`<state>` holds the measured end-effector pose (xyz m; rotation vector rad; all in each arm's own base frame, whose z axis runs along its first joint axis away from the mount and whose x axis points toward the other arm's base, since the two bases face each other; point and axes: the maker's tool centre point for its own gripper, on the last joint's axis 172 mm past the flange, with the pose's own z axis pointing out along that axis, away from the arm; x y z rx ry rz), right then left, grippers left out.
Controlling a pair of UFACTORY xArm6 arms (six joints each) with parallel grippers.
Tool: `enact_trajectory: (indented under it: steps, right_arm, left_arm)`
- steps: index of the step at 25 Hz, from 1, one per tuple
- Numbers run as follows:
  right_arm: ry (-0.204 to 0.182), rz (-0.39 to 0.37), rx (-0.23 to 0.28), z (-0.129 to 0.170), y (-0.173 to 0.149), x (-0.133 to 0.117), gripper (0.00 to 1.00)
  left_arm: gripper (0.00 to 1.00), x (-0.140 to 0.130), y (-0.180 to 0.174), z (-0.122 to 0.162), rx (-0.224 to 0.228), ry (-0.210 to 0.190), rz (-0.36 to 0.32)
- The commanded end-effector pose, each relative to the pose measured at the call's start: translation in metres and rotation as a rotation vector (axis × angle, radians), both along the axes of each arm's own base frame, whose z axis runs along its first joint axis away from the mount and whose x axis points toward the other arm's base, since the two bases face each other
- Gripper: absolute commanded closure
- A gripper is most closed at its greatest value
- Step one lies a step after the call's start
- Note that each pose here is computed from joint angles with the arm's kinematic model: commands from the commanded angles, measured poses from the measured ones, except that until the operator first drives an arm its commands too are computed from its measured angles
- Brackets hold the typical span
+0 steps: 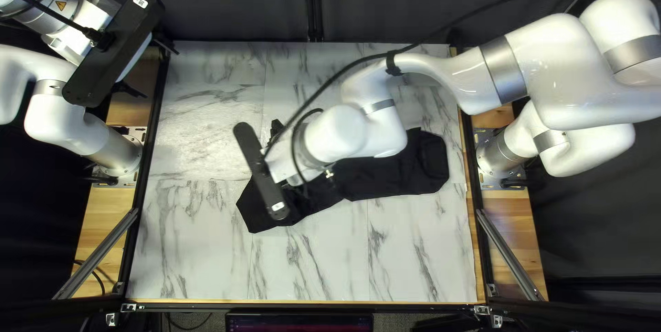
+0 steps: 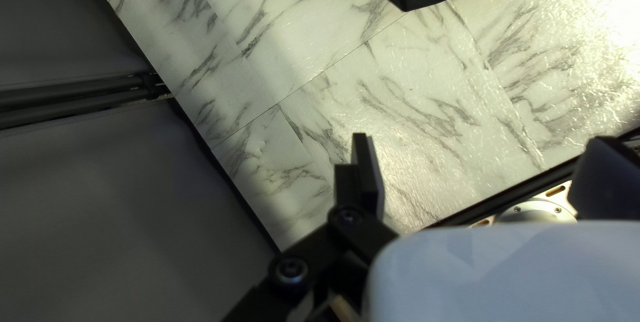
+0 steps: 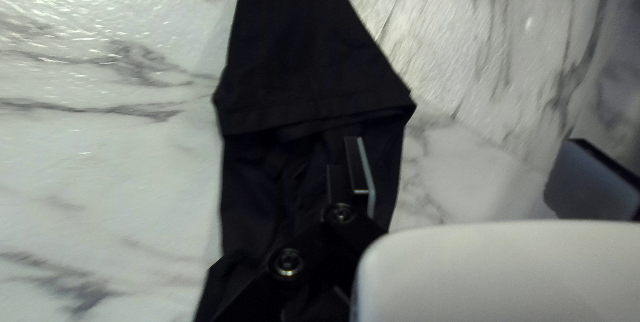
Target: Fold t-shirt
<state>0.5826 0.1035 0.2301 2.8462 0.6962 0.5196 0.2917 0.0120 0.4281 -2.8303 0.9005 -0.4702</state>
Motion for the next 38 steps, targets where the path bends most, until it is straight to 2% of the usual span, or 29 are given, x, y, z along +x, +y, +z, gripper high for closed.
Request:
enact_trajectory:
  steps: [1, 4, 6, 9, 16, 24, 29, 38]
  right_arm:
    - [0.028, -0.023, 0.009, -0.002, 0.001, -0.002, 0.00]
    - [0.028, -0.023, 0.009, -0.002, 0.001, -0.002, 0.00]
    - [0.025, 0.052, 0.011, -0.024, -0.003, 0.002, 0.00]
    - [0.043, 0.105, 0.013, -0.056, -0.018, 0.013, 0.00]
    - [0.101, 0.125, -0.022, -0.120, -0.064, 0.024, 0.00]
    - [0.172, 0.111, -0.075, -0.148, -0.085, 0.037, 0.00]
    - [0.186, 0.114, -0.090, -0.166, -0.090, 0.049, 0.00]
    - [0.198, 0.125, -0.099, -0.190, -0.099, 0.045, 0.00]
  left_arm:
    - [0.00, 0.000, 0.000, 0.000, 0.000, 0.000, 0.000]
    - [0.00, 0.000, 0.000, 0.000, 0.000, 0.000, 0.000]
    - [0.00, 0.000, 0.000, 0.000, 0.000, 0.000, 0.000]
    - [0.00, 0.000, 0.000, 0.000, 0.000, 0.000, 0.000]
    - [0.00, 0.000, 0.000, 0.000, 0.000, 0.000, 0.000]
    - [0.00, 0.000, 0.000, 0.000, 0.000, 0.000, 0.000]
    - [0.00, 0.000, 0.000, 0.000, 0.000, 0.000, 0.000]
    - [0.00, 0.000, 0.000, 0.000, 0.000, 0.000, 0.000]
